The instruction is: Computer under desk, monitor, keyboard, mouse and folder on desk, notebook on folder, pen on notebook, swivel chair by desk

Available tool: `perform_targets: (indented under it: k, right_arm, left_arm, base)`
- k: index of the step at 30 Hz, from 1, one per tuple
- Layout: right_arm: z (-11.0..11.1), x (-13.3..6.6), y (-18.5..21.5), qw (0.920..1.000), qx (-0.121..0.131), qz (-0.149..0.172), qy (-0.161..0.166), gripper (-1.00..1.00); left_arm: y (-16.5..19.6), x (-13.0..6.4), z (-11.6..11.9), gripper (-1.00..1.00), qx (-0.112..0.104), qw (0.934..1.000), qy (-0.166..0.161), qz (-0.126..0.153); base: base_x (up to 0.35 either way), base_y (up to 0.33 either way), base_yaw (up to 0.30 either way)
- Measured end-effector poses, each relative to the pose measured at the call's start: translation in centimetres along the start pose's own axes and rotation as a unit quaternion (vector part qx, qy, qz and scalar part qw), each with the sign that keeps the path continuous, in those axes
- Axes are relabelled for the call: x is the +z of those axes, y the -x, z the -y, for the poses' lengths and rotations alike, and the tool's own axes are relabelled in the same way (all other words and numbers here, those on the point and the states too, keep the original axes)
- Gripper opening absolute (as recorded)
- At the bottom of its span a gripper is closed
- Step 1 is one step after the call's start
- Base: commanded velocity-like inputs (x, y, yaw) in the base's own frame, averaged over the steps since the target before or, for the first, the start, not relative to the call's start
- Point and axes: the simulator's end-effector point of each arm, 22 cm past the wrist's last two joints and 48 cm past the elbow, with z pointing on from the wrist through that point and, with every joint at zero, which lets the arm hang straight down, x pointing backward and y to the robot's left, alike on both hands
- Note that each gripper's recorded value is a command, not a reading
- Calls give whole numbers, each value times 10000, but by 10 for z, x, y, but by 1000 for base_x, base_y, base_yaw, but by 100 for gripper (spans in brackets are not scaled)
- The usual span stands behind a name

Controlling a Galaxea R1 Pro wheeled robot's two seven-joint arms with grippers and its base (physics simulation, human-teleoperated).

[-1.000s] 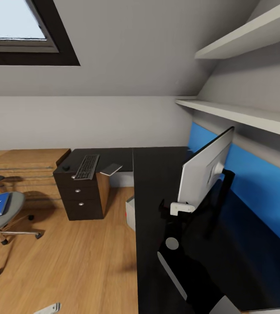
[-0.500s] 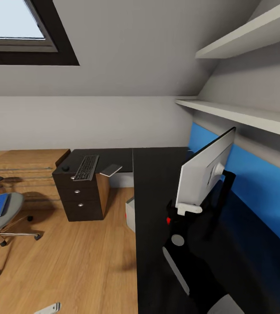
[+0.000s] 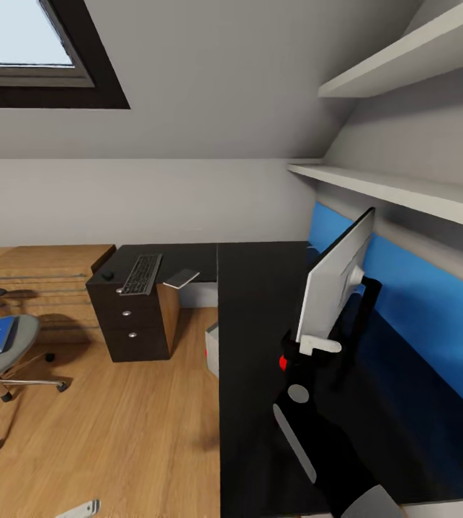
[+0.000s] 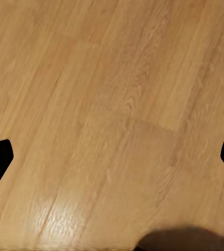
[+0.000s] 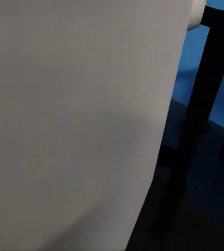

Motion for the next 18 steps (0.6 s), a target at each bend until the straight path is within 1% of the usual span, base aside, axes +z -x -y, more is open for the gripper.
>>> perform_targets:
  k: [3,6,11,15,18]
  right_arm:
    - [0,0,0,10000,0,3,0,100]
    - [0,0,0,10000,0,4,0,100]
    - [0,0,0,10000,0,3,0,100]
    - [0,0,0,10000,-2,2,-1,100]
    - [0,0,0,10000,0,3,1,100]
  left_arm:
    - [0,0,0,100,4,10000,1,-1]
    - [0,0,-1,100,3,10000,3,2]
    - [0,0,-1,100,4,10000,6,3]
    - [0,0,-1,100,0,10000,8,0]
    - [0,0,-2,100,0,10000,14,-5]
  base:
    - [-218,-147,0]
    - [-116,-82,0]
    - [-222,-157,0]
    - [-97,-76,0]
    - [-93,-178,0]
